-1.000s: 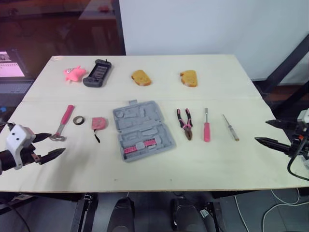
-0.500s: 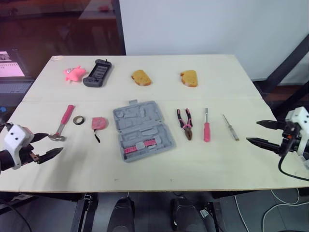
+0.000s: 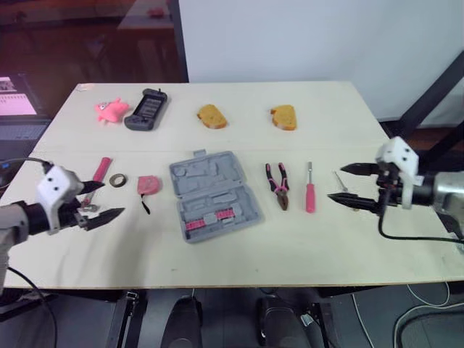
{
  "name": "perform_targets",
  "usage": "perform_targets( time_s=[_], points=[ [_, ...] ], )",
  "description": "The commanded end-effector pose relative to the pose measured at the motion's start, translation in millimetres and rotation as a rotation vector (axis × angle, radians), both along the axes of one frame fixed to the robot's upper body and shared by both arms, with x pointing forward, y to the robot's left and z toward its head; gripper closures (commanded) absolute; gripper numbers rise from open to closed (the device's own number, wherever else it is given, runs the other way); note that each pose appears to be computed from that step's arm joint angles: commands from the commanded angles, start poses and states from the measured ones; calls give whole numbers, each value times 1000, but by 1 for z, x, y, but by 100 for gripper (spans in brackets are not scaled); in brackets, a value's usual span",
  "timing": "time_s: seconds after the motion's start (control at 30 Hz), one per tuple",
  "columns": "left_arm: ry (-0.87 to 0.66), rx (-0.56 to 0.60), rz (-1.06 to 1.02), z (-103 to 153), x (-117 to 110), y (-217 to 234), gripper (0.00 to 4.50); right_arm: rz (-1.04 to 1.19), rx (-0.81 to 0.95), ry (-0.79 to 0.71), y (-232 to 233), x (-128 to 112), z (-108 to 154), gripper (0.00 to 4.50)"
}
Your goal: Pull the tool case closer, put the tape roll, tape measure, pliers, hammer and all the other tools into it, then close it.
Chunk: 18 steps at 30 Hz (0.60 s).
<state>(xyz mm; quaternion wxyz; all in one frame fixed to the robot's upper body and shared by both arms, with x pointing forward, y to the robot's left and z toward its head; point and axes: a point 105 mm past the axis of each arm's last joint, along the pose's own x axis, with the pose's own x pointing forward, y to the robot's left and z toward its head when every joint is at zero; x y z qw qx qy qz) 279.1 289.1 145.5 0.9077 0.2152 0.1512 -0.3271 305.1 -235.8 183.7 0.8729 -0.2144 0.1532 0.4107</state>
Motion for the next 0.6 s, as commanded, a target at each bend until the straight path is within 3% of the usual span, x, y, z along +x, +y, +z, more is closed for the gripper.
perform_targets(
  time_s=[0.03, 0.2, 0.3, 0.5, 0.53, 0.6],
  points=[
    [-15, -3, -19, 3, 5, -26, 5, 49, -52, -54, 26, 8, 6, 0],
    [30, 25, -6, -18, 12, -46, 5, 136, -56, -55, 53, 18, 2, 0],
    [44, 12, 45, -27, 19, -42, 140, 159, -105, -74, 58, 33, -10, 87],
    [78, 24, 86, -44, 25, -40, 450, 196, -292, -147, 69, 75, -41, 399],
    [90, 12, 86, -50, 25, -42, 450, 198, -306, -154, 74, 83, -49, 444],
    [103, 1, 80, -60, 26, -47, 450, 202, -323, -167, 84, 97, -59, 444]
  ],
)
